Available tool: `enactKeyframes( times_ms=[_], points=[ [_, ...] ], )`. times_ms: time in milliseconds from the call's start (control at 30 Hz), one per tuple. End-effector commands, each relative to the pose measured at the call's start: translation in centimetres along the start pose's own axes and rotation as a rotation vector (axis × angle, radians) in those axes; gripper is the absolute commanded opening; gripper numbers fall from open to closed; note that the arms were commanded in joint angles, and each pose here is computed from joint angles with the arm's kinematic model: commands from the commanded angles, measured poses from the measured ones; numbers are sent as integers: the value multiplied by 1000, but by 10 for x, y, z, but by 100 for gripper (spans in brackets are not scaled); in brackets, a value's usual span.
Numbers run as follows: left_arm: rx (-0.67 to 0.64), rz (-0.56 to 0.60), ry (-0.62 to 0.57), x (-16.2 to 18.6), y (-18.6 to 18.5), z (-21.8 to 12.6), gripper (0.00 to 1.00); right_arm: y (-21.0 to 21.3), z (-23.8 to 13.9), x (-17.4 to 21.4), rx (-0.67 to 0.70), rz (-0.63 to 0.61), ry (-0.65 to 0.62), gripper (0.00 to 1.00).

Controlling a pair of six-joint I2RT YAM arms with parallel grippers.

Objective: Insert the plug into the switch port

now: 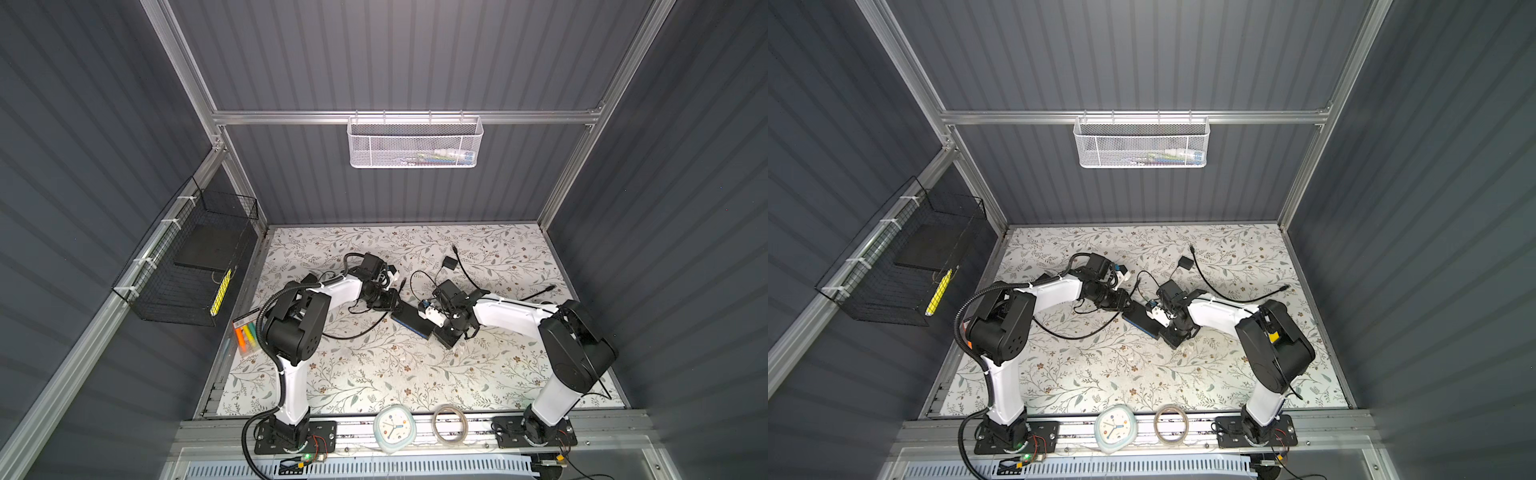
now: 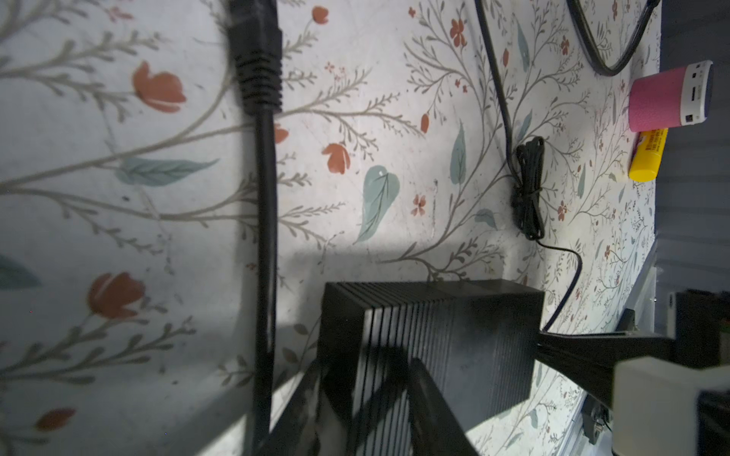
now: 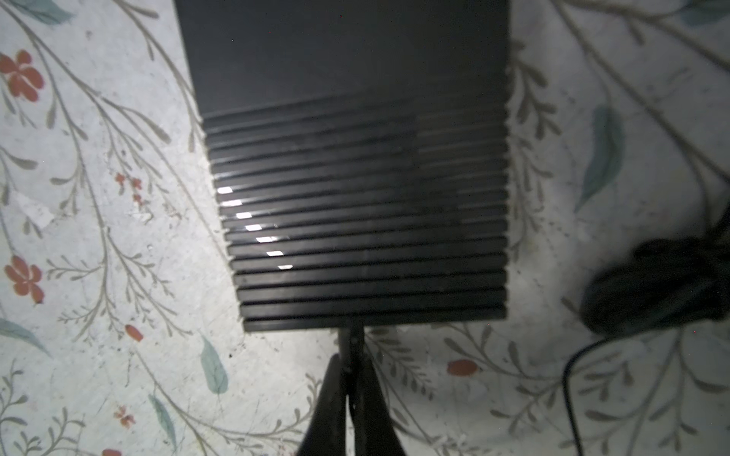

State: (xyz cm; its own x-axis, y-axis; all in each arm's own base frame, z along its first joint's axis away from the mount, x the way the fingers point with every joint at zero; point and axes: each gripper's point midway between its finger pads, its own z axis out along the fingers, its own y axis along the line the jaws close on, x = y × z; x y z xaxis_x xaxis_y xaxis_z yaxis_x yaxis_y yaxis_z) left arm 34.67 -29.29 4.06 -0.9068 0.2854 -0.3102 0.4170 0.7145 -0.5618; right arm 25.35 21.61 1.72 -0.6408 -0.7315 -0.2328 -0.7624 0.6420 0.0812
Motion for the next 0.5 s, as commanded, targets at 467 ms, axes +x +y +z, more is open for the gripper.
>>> enactKeyframes(
  times_ms=[467],
  points=[
    [42,14,73,19,-7,20,36,-1,-9,-48,-10,-3,-84,0]
  ],
)
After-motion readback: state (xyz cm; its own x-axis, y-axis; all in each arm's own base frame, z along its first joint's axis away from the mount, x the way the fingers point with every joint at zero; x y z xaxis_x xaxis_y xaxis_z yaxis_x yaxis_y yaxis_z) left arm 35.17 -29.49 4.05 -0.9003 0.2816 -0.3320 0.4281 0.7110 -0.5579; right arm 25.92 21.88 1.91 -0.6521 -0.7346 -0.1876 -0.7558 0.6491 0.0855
